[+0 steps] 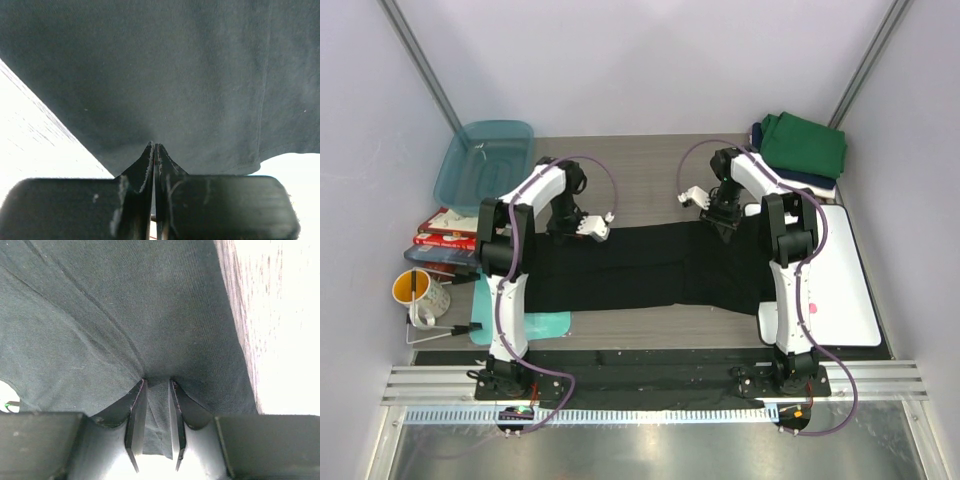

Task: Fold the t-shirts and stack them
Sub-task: Rotate the tshirt 70 degrees

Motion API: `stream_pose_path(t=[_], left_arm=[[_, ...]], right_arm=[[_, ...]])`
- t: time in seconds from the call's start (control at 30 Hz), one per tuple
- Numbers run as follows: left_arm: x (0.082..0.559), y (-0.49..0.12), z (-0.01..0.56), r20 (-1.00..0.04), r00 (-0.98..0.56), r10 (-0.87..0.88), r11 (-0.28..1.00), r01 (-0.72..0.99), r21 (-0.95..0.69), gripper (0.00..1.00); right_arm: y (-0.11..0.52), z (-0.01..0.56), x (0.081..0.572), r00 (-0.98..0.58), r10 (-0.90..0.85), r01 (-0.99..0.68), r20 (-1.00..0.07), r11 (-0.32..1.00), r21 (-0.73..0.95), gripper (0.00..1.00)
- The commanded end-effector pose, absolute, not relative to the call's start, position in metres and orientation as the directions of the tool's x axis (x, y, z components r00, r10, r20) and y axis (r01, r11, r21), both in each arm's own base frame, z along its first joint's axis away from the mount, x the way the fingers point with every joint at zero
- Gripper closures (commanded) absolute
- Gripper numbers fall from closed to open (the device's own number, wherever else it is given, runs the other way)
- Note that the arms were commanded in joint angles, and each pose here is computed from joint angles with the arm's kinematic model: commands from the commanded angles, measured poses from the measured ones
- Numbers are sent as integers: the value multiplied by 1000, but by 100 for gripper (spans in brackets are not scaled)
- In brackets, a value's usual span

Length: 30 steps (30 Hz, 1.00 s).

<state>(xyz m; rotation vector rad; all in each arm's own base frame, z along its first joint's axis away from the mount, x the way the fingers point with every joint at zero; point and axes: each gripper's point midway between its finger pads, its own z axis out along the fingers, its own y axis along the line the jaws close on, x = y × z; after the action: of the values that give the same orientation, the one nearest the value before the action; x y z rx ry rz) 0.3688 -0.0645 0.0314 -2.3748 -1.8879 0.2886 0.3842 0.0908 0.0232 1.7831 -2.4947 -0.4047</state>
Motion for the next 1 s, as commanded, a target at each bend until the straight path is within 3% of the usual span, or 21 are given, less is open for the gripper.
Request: stream_pose_path(t=[0.0,0.3,0.57,0.73,0.97], left_arm=[[337,-65,55,-127,187,974,-215,938,-270,100],[311,-55,28,-85,246,966,-260,888,-379,100],[311,-82,11,-116,303,946,-325,871,-369,100],[306,-107,10,-148,328,933,-360,858,-368,100],[293,-148,16,-214,412,886,-463,817,-344,100]], right_arm=[[85,32,353,-352,-936,-878,-29,319,356,71],[90,-4,414,-408,-911,-899,-51,392,195,73],[109,-11,527,-375,-912,-898,-166,402,-182,80],[124,-11,569,-312,-930,-866,-191,362,-345,80],[148,14,632,-285,-876,-719,-389,464,-517,82]])
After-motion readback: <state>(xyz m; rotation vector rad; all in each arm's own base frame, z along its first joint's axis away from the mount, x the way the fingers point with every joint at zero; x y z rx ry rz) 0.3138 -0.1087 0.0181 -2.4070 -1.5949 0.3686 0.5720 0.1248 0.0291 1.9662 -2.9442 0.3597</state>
